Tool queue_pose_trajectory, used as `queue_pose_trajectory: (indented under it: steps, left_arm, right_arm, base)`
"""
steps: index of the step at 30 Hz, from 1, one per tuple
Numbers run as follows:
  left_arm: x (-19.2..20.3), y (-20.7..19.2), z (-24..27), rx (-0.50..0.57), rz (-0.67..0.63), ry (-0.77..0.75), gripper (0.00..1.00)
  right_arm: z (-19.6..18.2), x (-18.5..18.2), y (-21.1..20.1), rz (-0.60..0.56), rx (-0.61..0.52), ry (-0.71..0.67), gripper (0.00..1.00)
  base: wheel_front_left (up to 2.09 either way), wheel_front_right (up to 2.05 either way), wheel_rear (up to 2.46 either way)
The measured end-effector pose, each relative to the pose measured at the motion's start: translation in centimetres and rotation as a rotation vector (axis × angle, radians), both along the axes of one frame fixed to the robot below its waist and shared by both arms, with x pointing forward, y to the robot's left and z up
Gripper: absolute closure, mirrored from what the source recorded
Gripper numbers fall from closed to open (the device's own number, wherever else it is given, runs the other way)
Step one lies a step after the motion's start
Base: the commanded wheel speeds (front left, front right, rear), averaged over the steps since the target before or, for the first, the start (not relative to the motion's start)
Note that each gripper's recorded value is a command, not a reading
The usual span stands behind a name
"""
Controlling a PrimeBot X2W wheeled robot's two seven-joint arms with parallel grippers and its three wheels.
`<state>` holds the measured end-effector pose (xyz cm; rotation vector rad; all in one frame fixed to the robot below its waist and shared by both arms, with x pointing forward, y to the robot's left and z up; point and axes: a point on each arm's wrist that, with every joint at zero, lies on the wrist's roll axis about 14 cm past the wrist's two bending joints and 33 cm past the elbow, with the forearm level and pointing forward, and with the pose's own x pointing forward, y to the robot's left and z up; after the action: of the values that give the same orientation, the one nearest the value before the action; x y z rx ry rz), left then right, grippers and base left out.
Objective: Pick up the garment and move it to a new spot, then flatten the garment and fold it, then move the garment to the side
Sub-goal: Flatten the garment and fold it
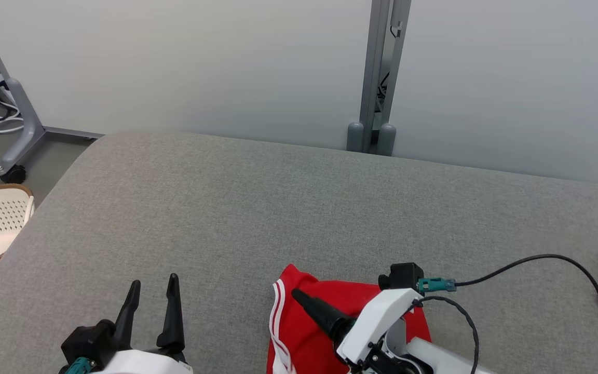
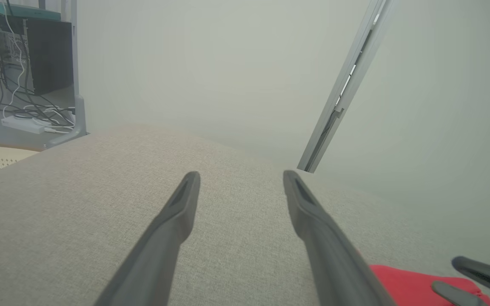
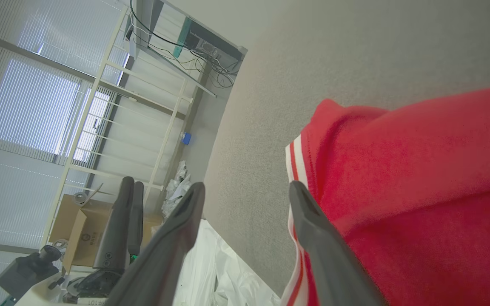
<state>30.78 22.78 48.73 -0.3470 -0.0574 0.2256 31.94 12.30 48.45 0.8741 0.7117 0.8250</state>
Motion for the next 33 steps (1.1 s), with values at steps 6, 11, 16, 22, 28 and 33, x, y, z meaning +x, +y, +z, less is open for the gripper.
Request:
queue_pose_trajectory:
  steps: [6,11,16,22,28,33]
  left_arm:
    - [-0.4,0.2,0.2,-0.001,0.008,-0.009,0.0]
    - [-0.3,0.0,0.6,-0.002,0.0,-0.025,0.0]
    - [0.4,-0.8,1.6,0.002,-0.026,-0.054,0.0]
    - [1.5,-1.6,3.7,0.001,-0.06,-0.118,0.0]
    - [2.7,-2.4,5.5,0.019,-0.091,-0.169,0.0]
    - [3.1,-3.0,5.9,0.034,-0.11,-0.179,0.0]
  right_arm:
    - [1.7,2.1,-0.7,-0.04,-0.065,-0.217,0.0]
    - [2.9,6.5,-5.0,-0.166,-0.174,-0.394,0.0]
    - [8.4,13.0,-13.0,-0.386,-0.304,-0.66,0.0]
    - [11.4,12.9,-20.8,-0.6,-0.396,-0.88,0.0]
    - [10.8,8.8,-24.2,-0.717,-0.497,-0.996,0.0]
    - [8.9,6.0,-25.5,-0.784,-0.504,-0.94,0.0]
  base:
    - [0.0,0.0,0.0]
    - [0.0,0.0,0.0]
    - [0.0,0.0,0.0]
    - [0.0,0.0,0.0]
    - [0.0,0.0,0.0]
    - [0.0,0.0,0.0]
